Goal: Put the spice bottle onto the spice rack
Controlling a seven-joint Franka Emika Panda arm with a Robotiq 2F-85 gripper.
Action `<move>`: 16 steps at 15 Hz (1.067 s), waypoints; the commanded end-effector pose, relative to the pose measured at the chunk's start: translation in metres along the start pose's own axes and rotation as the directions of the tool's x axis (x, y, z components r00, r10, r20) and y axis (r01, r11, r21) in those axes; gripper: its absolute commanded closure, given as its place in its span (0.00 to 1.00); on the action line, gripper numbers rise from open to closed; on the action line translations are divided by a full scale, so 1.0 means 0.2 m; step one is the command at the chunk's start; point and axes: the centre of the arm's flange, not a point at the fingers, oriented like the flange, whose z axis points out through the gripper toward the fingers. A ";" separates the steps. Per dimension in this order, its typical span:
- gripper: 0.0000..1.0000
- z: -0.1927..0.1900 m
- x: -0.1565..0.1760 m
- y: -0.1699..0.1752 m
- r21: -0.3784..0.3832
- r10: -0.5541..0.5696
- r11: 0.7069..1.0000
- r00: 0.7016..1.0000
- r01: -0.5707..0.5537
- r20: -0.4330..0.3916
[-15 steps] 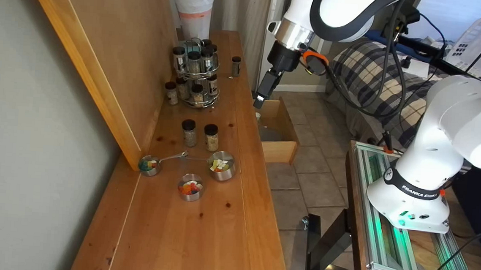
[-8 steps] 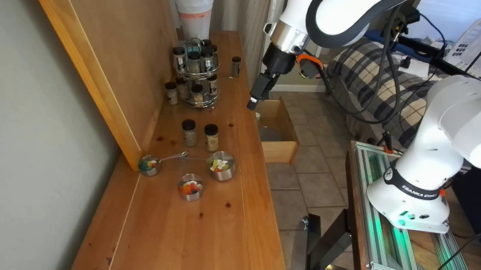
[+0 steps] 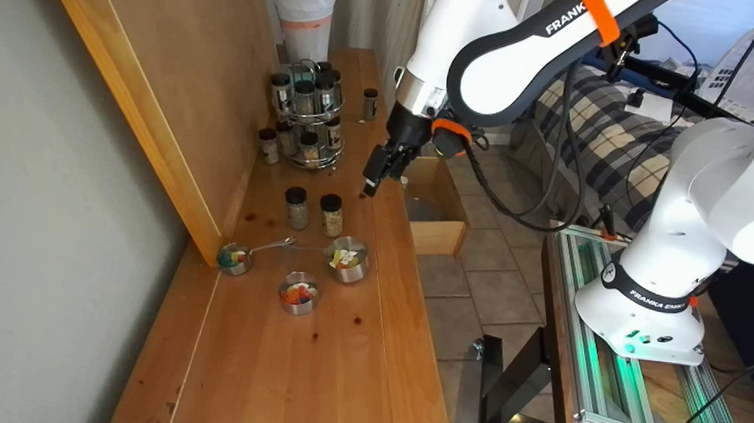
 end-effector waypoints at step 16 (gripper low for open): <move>0.00 0.45 0.16 -0.25 -0.120 0.144 0.980 0.980 -0.161 -0.138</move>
